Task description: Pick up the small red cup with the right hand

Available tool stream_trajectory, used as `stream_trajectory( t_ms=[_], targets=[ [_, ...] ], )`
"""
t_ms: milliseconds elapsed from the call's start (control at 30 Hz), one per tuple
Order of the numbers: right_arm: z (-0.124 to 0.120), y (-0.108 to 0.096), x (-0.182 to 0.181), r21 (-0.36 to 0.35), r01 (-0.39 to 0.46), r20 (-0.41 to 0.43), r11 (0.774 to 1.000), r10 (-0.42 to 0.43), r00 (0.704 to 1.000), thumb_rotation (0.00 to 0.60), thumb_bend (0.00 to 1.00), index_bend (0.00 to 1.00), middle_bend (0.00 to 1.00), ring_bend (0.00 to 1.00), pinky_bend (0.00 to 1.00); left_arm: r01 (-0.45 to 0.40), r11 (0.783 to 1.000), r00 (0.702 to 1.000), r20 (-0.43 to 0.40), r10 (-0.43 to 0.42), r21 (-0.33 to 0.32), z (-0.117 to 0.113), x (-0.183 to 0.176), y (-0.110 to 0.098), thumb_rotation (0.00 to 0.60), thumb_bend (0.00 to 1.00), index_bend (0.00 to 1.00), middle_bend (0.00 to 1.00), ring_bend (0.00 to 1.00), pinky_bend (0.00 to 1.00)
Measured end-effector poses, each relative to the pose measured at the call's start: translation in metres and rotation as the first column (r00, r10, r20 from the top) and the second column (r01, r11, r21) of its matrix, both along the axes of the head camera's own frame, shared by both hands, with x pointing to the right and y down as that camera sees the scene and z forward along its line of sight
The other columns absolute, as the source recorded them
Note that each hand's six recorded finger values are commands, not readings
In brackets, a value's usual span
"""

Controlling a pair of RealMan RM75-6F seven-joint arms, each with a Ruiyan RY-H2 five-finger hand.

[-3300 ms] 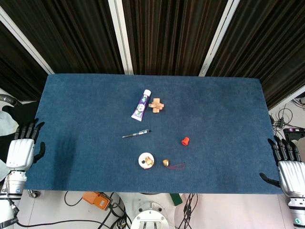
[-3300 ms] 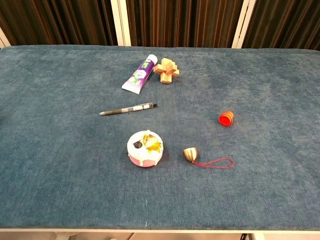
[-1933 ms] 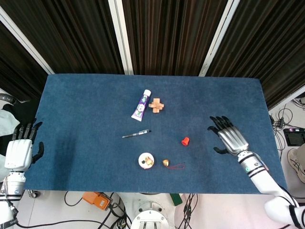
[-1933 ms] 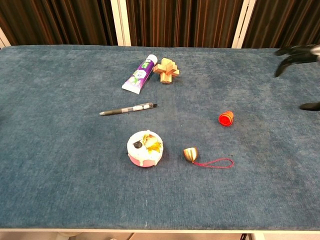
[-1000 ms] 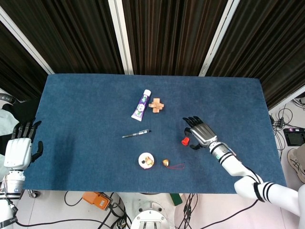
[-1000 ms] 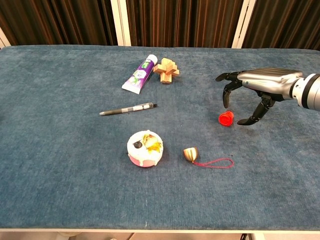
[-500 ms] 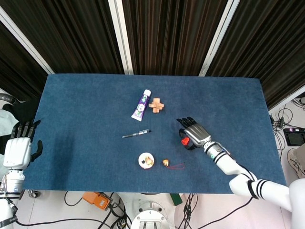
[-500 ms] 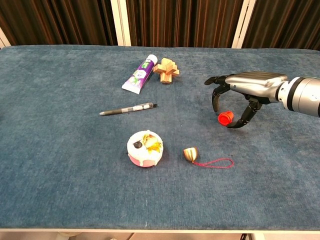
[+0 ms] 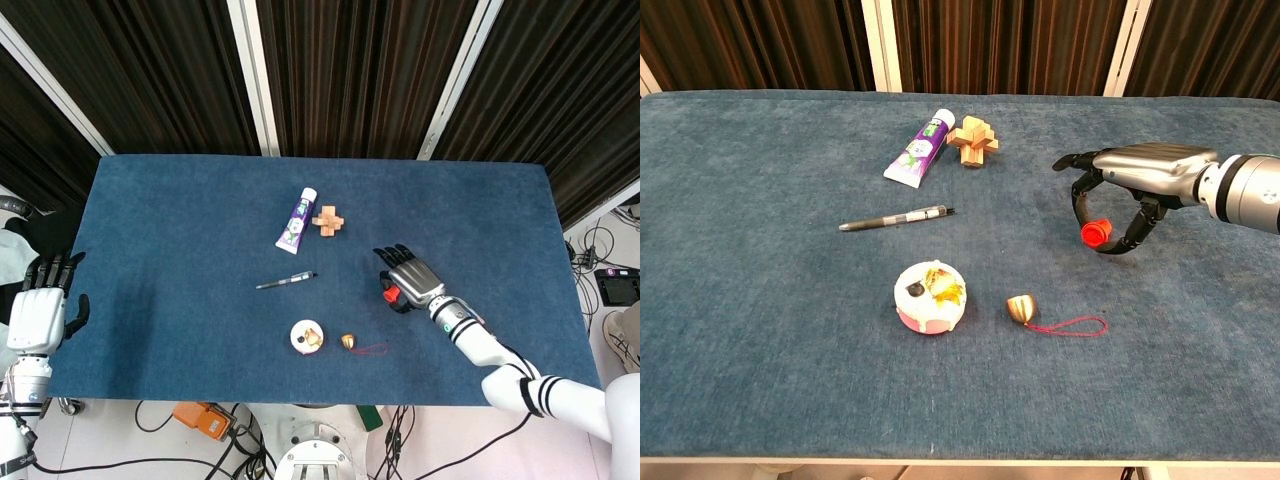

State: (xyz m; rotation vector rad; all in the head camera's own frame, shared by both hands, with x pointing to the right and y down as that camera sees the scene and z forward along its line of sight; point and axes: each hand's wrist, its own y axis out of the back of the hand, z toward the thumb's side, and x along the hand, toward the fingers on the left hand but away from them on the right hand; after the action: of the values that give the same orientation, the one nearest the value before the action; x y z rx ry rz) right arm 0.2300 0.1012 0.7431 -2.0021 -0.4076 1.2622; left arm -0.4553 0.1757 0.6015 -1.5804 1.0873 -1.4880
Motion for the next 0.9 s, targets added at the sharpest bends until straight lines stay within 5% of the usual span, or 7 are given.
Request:
stream_trajectory(
  t_ms=[400,900],
  targets=[
    [-0.02,-0.009,-0.008,0.037,-0.008,0.05,0.999,0.006,0.999,0.6,0.5,0.61,0.08,0.1,0.03,0.005,1.0,1.0,-0.001,-0.005,0.002,0.0,0.0,0.0,0.6,0.53,0.11,0.02,0.06,0.04],
    [-0.142,-0.033,-0.073,0.185,0.019,0.311,0.983,-0.076,0.947,0.6,0.5,0.61,0.08,0.1,0.04,0.001,1.0,1.0,0.0,-0.001,0.002,-0.002,0.001,0.001,0.6,0.53,0.11,0.02,0.06,0.04]
  ],
)
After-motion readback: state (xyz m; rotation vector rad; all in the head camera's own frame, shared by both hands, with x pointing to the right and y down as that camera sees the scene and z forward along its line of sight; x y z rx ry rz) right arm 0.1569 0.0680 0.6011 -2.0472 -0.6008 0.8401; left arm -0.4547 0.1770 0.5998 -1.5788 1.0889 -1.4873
